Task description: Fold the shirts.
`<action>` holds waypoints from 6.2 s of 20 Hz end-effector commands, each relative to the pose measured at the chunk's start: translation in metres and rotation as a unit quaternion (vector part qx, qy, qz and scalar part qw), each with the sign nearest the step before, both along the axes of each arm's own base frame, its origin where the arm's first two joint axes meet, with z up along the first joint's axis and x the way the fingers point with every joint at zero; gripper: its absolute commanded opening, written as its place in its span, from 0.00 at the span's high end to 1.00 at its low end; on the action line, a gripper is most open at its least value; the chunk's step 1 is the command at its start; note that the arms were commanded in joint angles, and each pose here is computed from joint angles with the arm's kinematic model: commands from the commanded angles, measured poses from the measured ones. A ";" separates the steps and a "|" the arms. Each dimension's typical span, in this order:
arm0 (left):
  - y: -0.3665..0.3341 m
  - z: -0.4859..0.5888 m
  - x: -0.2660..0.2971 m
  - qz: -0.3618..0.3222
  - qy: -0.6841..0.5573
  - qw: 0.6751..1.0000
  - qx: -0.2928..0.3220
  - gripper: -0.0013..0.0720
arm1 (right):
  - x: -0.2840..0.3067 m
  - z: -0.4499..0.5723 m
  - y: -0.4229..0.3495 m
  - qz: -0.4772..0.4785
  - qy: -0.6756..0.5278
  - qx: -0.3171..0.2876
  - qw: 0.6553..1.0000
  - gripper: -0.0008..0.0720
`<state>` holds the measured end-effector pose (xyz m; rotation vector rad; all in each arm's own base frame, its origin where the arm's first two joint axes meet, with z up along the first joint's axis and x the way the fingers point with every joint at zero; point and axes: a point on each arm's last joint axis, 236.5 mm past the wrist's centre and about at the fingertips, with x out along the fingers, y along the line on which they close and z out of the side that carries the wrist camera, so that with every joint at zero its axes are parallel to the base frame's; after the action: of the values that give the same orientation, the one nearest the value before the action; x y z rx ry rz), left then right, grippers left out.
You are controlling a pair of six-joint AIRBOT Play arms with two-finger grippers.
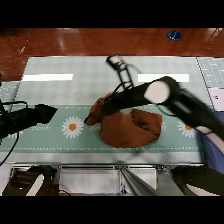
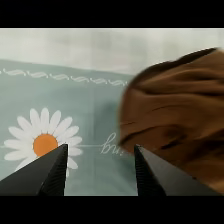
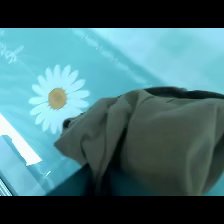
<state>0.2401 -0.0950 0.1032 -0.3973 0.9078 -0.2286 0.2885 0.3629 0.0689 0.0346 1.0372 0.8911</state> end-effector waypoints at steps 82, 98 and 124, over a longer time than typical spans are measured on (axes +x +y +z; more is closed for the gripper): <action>0.038 0.200 -0.053 -0.054 -0.163 0.975 0.143 0.96 | -0.095 0.298 -0.341 -0.387 -0.254 -0.071 0.883 0.96; 0.024 -0.075 0.213 0.005 0.070 0.997 0.014 0.96 | 0.240 -0.004 -0.304 -0.364 0.044 0.062 0.928 0.94; 0.088 -0.208 -0.063 0.172 0.413 0.875 -0.185 0.29 | -0.014 -0.087 -0.329 -0.440 0.173 0.082 0.877 0.43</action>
<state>0.1786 0.0098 -0.0997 -1.0150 1.6077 0.1584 0.2737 0.0340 -0.0173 0.7631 1.1425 0.1340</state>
